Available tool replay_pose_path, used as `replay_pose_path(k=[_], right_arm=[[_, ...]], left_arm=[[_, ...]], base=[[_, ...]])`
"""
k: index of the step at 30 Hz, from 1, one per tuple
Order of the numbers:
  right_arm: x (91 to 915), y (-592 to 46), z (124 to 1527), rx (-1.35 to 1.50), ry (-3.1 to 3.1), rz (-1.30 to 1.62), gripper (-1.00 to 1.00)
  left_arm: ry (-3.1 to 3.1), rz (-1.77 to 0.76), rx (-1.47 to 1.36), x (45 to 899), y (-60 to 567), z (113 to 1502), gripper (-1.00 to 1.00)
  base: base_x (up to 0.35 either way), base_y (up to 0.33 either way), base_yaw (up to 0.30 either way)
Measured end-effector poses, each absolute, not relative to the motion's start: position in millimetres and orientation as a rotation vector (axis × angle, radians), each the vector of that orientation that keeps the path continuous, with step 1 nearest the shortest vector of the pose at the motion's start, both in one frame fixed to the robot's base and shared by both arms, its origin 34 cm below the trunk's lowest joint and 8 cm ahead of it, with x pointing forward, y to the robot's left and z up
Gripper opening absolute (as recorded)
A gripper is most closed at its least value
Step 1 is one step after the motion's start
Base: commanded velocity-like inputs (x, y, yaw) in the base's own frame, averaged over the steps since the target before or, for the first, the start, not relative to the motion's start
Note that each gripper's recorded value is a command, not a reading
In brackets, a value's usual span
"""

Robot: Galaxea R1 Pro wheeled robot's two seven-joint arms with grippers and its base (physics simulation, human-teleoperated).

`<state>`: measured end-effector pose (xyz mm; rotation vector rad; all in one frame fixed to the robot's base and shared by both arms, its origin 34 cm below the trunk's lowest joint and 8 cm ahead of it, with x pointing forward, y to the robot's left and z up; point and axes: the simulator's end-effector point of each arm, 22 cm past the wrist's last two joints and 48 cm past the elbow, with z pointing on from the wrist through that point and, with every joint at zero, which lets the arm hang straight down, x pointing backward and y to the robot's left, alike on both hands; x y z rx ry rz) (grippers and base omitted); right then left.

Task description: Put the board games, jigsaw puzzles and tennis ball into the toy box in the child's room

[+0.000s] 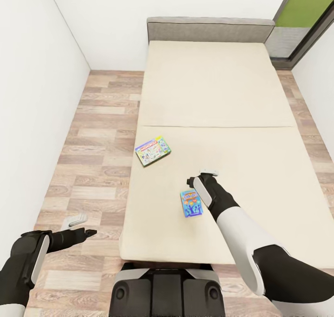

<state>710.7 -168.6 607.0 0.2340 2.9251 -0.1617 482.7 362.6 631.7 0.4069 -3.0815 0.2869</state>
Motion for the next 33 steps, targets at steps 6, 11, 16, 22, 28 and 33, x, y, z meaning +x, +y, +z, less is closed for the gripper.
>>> replay_pose_path(k=[6, 11, 16, 22, 28, 33], right_arm=[[735.1, -168.5, 614.6, 0.237, 2.896, -0.154, 1.00], [740.2, -164.4, 613.6, 0.266, 2.898, -0.124, 1.00], [737.5, -161.1, 608.6, 0.293, 2.910, -0.101, 1.00], [732.8, -160.4, 601.8, 0.301, 2.922, -0.098, 1.00], [728.5, -160.5, 595.3, 0.303, 2.931, -0.100, 1.00], [725.3, -160.5, 590.2, 0.304, 2.939, -0.101, 1.00]], left_arm=[[-3.072, 0.282, 0.407, 478.9, 362.7, 628.0, 1.00], [-3.064, 0.280, 0.408, 475.8, 362.4, 624.9, 1.00], [-3.056, 0.278, 0.408, 472.7, 362.5, 621.9, 1.00], [-3.046, 0.276, 0.408, 468.8, 362.3, 618.3, 1.00], [-3.036, 0.271, 0.407, 464.9, 362.7, 614.8, 1.00], [-3.028, 0.270, 0.407, 461.8, 362.5, 611.8, 1.00]], base=[[0.000, 0.000, 0.000], [0.000, 0.000, 0.000], [0.000, 0.000, 0.000], [0.000, 0.000, 0.000], [0.000, 0.000, 0.000], [0.000, 0.000, 0.000]])
